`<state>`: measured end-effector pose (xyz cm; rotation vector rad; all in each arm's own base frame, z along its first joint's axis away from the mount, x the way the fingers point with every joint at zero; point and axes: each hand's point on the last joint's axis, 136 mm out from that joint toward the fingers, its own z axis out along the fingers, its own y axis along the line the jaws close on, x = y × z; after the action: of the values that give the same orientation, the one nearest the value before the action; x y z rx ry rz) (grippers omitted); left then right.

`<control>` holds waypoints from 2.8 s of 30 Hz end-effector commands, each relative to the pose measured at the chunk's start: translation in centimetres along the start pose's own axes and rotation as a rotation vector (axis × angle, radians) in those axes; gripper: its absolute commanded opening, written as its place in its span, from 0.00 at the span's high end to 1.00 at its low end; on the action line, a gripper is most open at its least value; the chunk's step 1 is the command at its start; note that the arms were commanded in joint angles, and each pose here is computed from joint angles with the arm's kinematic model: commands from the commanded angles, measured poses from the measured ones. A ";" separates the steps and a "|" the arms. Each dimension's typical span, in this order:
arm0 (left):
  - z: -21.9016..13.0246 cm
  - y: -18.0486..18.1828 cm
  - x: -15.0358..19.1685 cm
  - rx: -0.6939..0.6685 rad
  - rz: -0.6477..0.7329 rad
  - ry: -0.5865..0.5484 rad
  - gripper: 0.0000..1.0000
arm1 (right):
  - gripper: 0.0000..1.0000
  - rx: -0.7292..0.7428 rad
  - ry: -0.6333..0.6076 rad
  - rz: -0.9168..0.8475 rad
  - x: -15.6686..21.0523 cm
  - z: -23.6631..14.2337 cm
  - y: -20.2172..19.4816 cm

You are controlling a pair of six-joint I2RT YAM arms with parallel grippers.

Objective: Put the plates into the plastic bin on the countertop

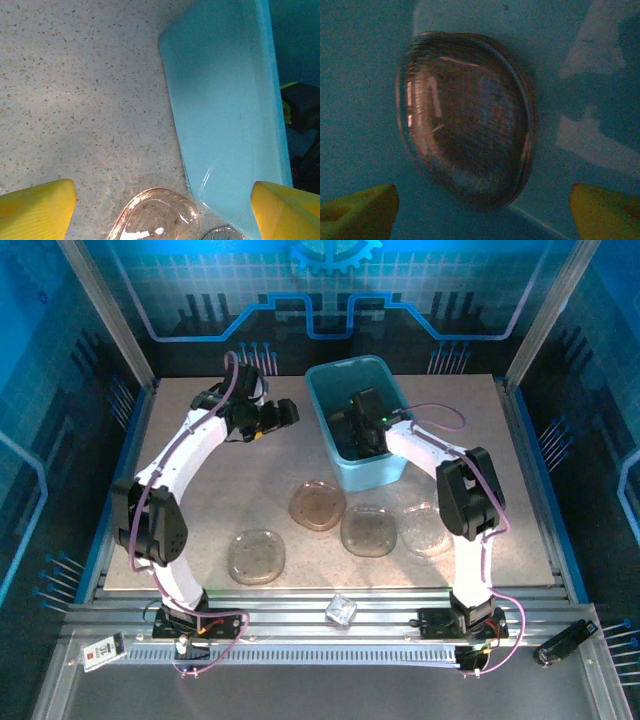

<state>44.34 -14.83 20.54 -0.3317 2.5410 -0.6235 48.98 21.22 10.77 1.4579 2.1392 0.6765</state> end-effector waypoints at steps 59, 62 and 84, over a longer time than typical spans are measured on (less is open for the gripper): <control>11.2 5.5 16.9 -0.085 0.316 0.534 0.45 | 0.60 -0.611 0.078 -0.931 3.9 -22.4 -2.1; 11.6 5.8 17.3 -0.095 0.317 0.548 0.49 | 0.63 -0.628 0.090 -0.925 4.2 -22.1 -1.9; 10.6 10.0 17.7 -0.305 0.308 0.520 0.80 | 0.79 -0.628 0.065 -0.891 3.8 -21.7 -2.6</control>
<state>35.41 -18.05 1.41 0.1860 3.0457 -0.3691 32.58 20.74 23.89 0.1308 2.0990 0.8810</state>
